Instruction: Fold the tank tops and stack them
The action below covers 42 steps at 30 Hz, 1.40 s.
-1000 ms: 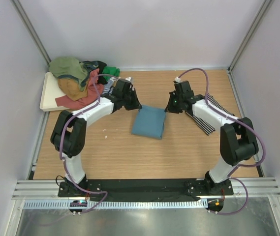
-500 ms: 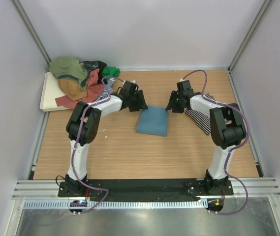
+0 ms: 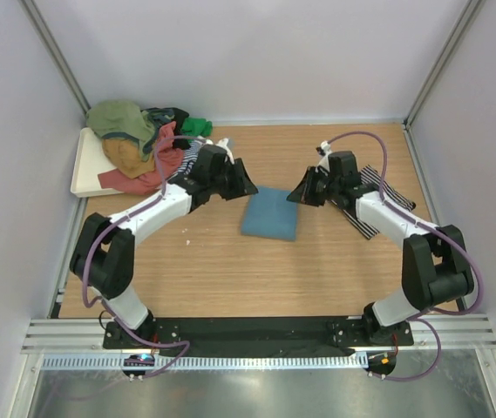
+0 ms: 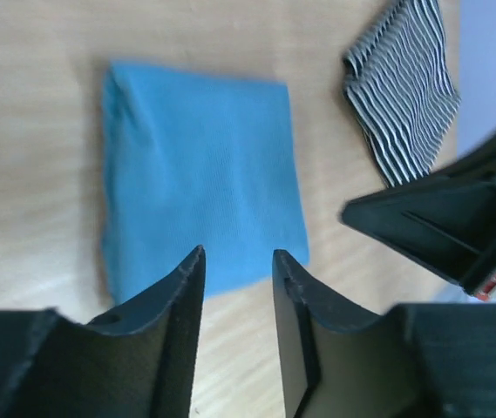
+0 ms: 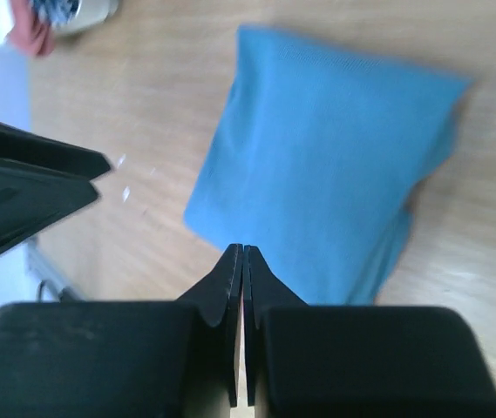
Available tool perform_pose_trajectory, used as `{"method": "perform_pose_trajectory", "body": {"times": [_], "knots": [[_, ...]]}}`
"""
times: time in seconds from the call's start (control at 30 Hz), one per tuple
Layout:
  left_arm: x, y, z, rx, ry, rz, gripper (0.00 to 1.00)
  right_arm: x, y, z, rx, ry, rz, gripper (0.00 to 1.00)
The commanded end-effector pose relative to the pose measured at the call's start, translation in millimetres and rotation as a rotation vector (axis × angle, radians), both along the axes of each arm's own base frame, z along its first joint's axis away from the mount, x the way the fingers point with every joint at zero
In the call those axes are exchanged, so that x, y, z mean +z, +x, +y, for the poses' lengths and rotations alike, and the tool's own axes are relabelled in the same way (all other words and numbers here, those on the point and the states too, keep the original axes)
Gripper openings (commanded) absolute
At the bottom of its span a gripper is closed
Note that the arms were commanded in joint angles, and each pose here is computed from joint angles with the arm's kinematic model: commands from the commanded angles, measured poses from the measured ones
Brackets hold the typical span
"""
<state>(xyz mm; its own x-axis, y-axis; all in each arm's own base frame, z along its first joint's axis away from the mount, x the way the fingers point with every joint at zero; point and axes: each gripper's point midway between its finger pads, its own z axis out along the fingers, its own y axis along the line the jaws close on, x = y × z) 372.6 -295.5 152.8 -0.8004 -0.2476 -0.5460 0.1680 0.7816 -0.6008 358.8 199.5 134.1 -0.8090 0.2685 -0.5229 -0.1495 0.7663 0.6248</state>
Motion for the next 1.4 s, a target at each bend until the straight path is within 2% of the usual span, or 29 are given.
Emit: {"method": "perform_pose_trajectory", "body": {"times": [0.0, 0.2, 0.33, 0.37, 0.4, 0.5, 0.67, 0.77, 0.83, 0.97, 1.13, 1.2, 1.37], "knots": [[-15, -42, -23, -0.106, -0.111, 0.114, 0.36, 11, -35, 33, 0.175, 0.212, 0.018, 0.04], [-49, -55, -23, -0.112, -0.134, 0.177, 0.30, -25, -47, 44, 0.208, 0.315, 0.102, 0.01], [-94, -47, -24, -0.096, -0.144, 0.250, 0.26, -79, -47, 34, 0.130, 0.330, 0.224, 0.01], [-110, -46, -20, -0.084, -0.135, 0.281, 0.25, -83, -42, 34, 0.125, 0.348, 0.209, 0.01], [-118, -43, -15, -0.063, -0.137, 0.294, 0.25, -106, -45, 29, 0.085, 0.348, 0.291, 0.01], [-126, -42, -6, -0.033, -0.111, 0.285, 0.24, -128, -42, 15, 0.027, 0.348, 0.355, 0.01], [-114, -50, 11, 0.002, -0.053, 0.237, 0.24, -111, -40, 5, 0.018, 0.250, 0.293, 0.02], [-93, -59, 13, 0.002, -0.053, 0.199, 0.25, -86, -36, 3, 0.027, 0.233, 0.232, 0.07], [-75, -63, 13, 0.009, -0.044, 0.153, 0.33, -69, -28, 3, 0.030, 0.219, 0.186, 0.14], [-47, -61, 7, -0.003, -0.050, 0.093, 0.47, -41, -17, 6, 0.055, 0.196, 0.134, 0.17], [-31, -42, -10, -0.029, -0.059, 0.086, 0.48, -22, 4, 11, 0.052, 0.203, 0.091, 0.17], [-27, -31, -17, -0.031, -0.064, 0.077, 0.48, -29, 12, 14, 0.043, 0.215, 0.115, 0.17], [-50, -2, -22, 0.010, -0.028, 0.105, 0.47, -43, 37, 22, 0.028, 0.253, 0.136, 0.16]]}}
